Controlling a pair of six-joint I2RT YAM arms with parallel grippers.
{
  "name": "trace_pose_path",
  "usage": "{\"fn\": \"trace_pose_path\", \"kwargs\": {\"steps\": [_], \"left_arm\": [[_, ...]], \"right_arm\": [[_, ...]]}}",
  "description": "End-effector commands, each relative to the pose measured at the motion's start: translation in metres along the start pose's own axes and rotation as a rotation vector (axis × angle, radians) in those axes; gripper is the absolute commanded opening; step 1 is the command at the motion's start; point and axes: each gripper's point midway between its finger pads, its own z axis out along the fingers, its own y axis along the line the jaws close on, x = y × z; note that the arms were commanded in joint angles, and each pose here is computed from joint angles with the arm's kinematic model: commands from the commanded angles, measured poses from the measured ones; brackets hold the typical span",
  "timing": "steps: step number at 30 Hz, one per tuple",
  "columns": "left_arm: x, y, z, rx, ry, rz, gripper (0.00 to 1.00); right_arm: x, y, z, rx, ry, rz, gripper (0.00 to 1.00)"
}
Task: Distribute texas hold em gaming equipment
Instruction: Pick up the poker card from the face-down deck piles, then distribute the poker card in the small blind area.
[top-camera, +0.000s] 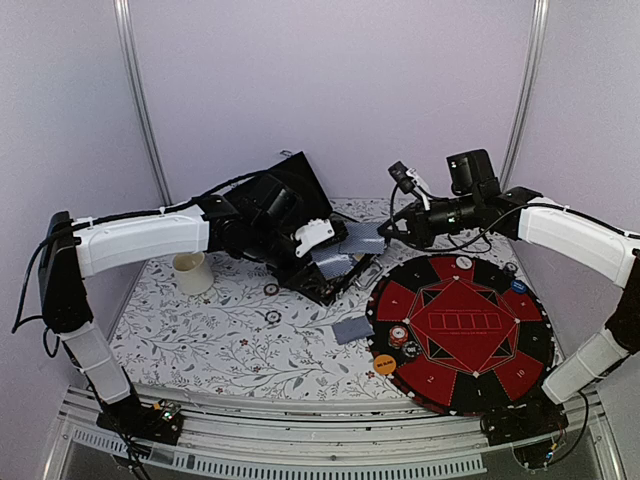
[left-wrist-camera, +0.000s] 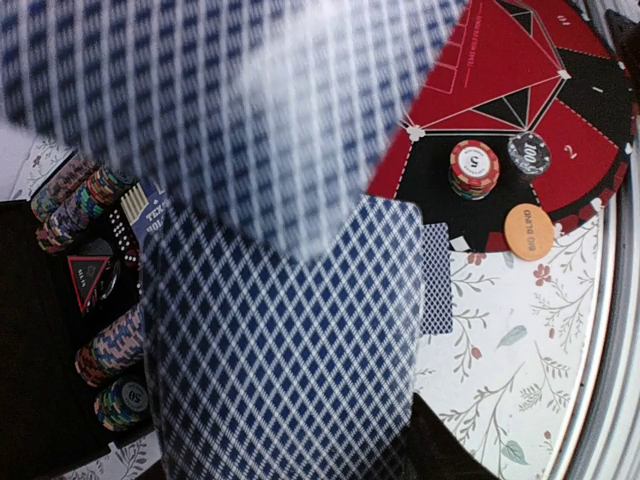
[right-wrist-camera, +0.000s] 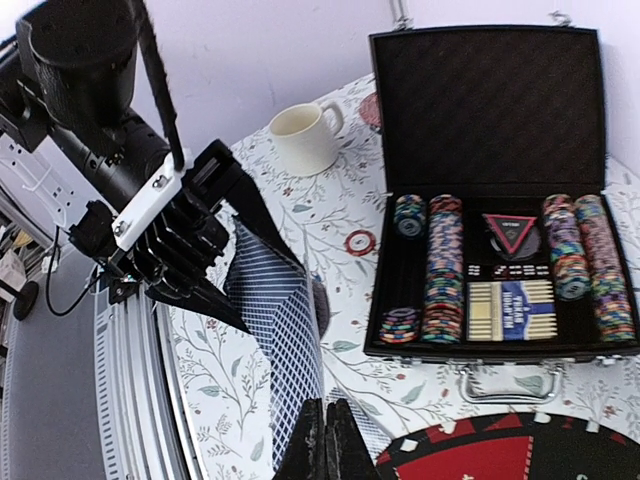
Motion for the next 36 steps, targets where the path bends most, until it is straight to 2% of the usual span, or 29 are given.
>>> {"fn": "trace_pose_path", "kwargs": {"steps": [1,4,8,13,16,19,22,26,30,36], "left_arm": [[-0.004,0.005,-0.005,-0.009,-0.03,0.009,0.51],[-0.004,0.005,-0.005,-0.007,-0.029,0.007,0.51],[-0.005,0.004,-0.005,-0.006,-0.032,0.009,0.5],[-0.007,0.005,-0.009,-0.004,-0.042,0.011,0.5],[-0.008,0.003,-0.011,0.003,-0.047,0.013,0.51],[-0.008,0.001,-0.01,0.016,-0.05,0.011,0.51],[-0.007,-0.001,-0.009,0.026,-0.05,0.01,0.51],[-0.004,0.001,-0.011,0.023,-0.052,0.008,0.51],[-0.006,0.001,-0.014,0.032,-0.068,0.005,0.51],[-0.006,0.004,-0.015,0.03,-0.072,-0.001,0.51]], "right_arm": [[-0.011,-0.011,-0.037,0.049,-0.042,0.001,0.02],[-0.014,-0.029,-0.062,0.113,-0.064,0.033,0.02],[-0.004,-0.072,-0.109,0.302,-0.029,0.095,0.02],[0.047,-0.13,-0.17,0.562,0.136,0.191,0.02],[0.081,-0.151,-0.195,0.698,0.243,0.166,0.02],[0.114,-0.153,-0.201,0.719,0.36,0.119,0.02],[0.16,-0.155,-0.208,0.737,0.52,0.148,0.01],[0.203,-0.156,-0.235,0.809,0.67,0.218,0.01],[0.231,-0.156,-0.254,0.833,0.757,0.281,0.02],[0.277,-0.152,-0.247,0.724,0.898,0.345,0.01]]}}
